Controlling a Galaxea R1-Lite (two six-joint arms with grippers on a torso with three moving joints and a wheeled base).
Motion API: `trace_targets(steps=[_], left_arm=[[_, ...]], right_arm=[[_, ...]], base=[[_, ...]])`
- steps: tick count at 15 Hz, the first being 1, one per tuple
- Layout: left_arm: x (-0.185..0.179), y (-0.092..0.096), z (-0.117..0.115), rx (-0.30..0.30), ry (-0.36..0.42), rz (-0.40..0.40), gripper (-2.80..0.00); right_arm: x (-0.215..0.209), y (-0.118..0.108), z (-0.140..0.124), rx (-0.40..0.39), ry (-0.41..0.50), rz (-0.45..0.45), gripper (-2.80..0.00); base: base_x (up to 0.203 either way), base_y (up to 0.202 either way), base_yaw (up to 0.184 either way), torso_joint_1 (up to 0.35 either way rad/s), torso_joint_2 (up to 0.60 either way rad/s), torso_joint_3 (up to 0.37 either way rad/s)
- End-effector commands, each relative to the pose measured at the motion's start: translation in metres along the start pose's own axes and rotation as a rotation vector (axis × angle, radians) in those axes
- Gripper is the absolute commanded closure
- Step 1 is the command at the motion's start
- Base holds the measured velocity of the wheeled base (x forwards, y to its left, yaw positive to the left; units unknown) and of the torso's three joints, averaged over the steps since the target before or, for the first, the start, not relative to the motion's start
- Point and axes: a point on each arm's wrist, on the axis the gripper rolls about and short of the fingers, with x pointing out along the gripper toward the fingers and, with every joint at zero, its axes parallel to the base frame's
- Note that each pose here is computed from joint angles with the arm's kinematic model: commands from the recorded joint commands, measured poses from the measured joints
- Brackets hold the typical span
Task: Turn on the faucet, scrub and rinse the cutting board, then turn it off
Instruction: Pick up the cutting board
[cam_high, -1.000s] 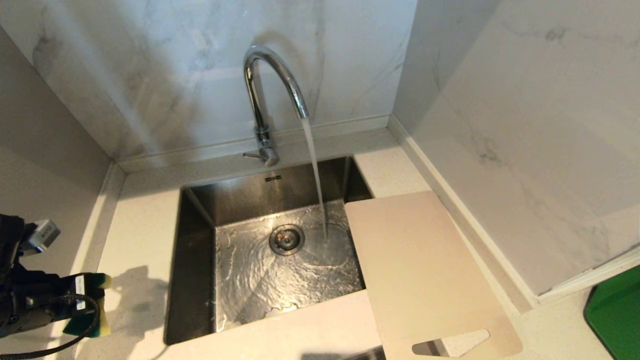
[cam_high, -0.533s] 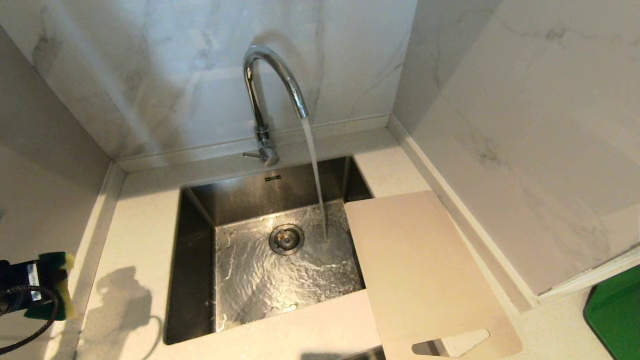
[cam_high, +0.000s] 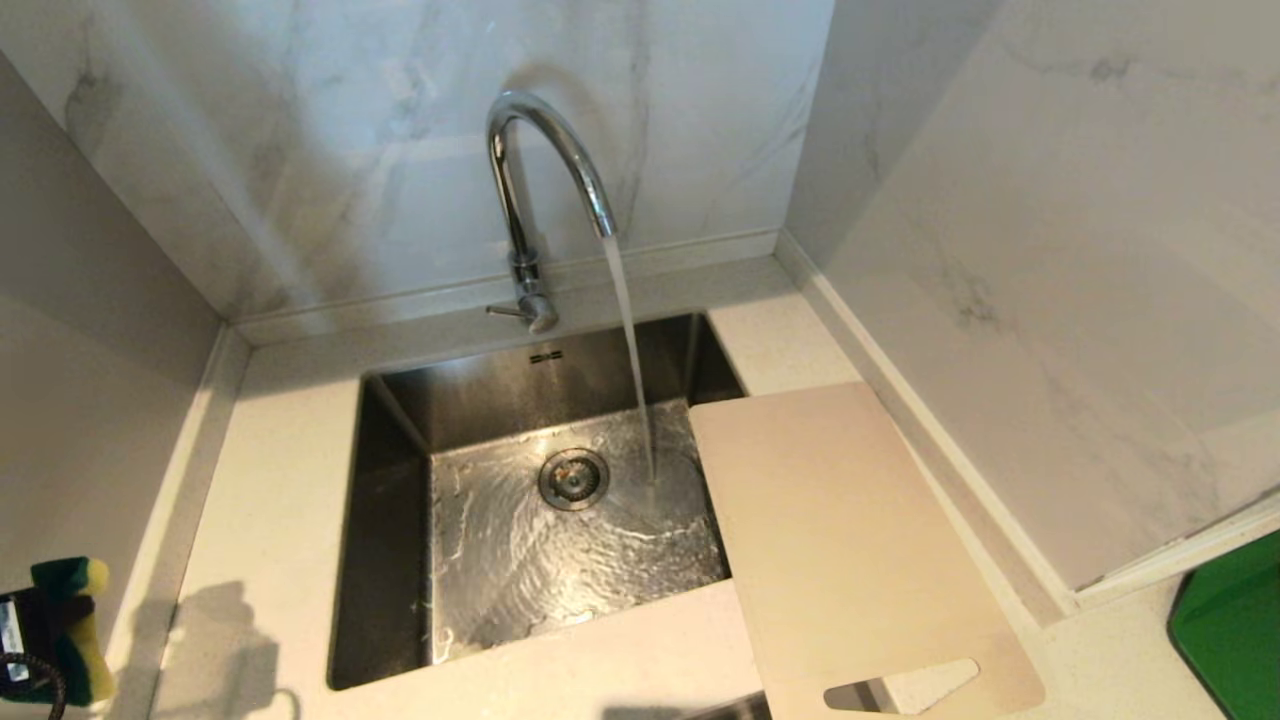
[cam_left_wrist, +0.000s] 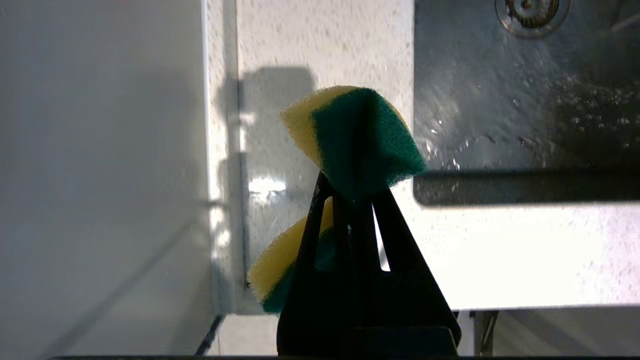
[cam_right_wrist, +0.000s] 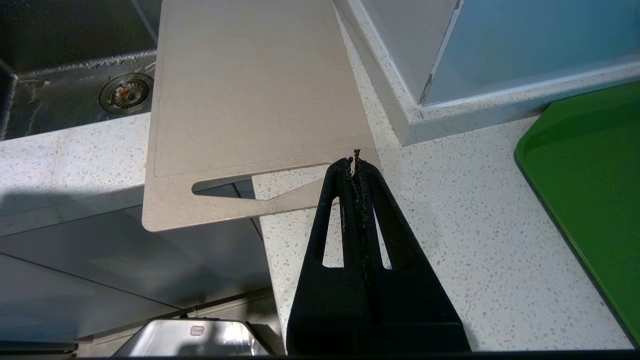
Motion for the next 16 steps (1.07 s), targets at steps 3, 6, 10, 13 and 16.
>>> trace_targets(steps=[3,6,10,13,16], left_arm=[[-0.011,0.008,-0.025,-0.007,0.014,-0.071,0.0],[-0.021,0.013,-0.037,-0.016,-0.017,-0.076,0.0],[-0.034,0.02,-0.052,-0.021,-0.074,-0.084,0.0],[-0.045,0.028,-0.068,0.005,-0.151,-0.052,0.0],[-0.059,0.033,-0.082,0.026,-0.217,-0.052,0.0]], right_arm=[[0.0,0.0,0.0,0.0,0.0,0.001,0.0],[0.0,0.0,0.0,0.0,0.0,0.001,0.0],[0.0,0.0,0.0,0.0,0.0,0.001,0.0],[0.0,0.0,0.0,0.0,0.0,0.001,0.0],[0.0,0.0,0.0,0.0,0.0,0.001,0.0]], base=[[0.0,0.0,0.0,0.0,0.0,0.0],[0.0,0.0,0.0,0.0,0.0,0.0],[0.0,0.0,0.0,0.0,0.0,0.0],[0.0,0.0,0.0,0.0,0.0,0.0],[0.0,0.0,0.0,0.0,0.0,0.0]])
